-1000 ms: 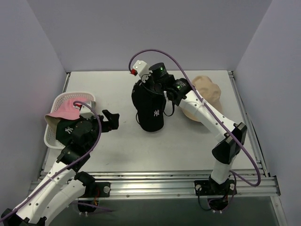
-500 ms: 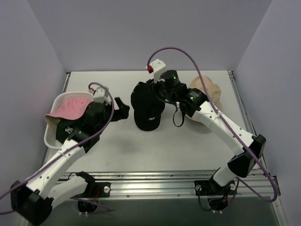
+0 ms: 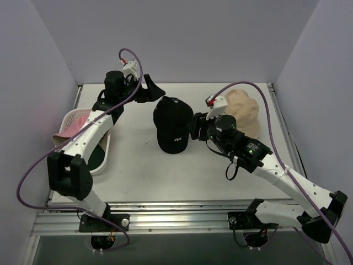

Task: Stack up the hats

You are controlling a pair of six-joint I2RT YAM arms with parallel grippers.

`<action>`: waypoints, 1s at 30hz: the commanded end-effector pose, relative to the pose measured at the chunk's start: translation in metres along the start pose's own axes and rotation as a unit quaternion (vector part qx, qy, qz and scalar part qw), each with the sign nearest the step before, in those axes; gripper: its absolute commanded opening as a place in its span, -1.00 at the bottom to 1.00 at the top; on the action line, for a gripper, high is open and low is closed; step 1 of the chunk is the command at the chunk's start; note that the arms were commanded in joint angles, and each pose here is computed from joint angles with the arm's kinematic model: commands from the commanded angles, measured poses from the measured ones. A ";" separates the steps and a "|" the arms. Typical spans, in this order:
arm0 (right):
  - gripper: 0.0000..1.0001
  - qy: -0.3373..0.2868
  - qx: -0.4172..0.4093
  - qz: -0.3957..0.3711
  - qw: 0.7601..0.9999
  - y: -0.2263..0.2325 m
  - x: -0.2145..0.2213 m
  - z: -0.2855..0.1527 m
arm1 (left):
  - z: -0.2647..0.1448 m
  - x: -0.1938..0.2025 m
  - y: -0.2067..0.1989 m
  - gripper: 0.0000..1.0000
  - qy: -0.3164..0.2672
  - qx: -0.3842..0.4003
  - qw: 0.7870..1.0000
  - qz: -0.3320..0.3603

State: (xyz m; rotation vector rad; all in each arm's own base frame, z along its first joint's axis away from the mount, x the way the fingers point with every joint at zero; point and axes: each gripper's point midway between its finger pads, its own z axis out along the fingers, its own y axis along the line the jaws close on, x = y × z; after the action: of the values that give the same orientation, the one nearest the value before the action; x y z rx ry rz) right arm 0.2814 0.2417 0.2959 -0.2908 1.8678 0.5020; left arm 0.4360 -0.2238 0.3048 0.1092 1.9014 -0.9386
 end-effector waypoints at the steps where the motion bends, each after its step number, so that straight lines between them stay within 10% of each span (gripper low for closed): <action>1: -0.05 -0.037 0.002 0.070 0.997 0.007 -0.007 0.009 | 0.016 0.000 -0.028 0.84 0.040 0.090 0.995 0.030; 10: 0.00 -0.040 0.046 0.126 0.990 0.000 0.021 0.052 | 0.056 0.023 -0.010 0.60 0.070 0.099 0.993 0.016; 22: -0.04 -0.041 0.043 0.121 0.991 0.002 0.028 0.065 | 0.058 0.038 0.017 -0.95 0.062 0.034 0.997 -0.014; 30: -0.04 -0.025 0.041 0.112 0.993 -0.001 0.045 0.066 | 0.053 0.053 0.031 -0.95 0.044 0.005 0.998 -0.045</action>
State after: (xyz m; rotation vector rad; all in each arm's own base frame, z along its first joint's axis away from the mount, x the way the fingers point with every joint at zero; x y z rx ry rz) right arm 0.3202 0.2741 0.2285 -0.0298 1.9147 0.5577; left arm 0.4624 -0.2552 0.2150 0.1134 2.0640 -1.0268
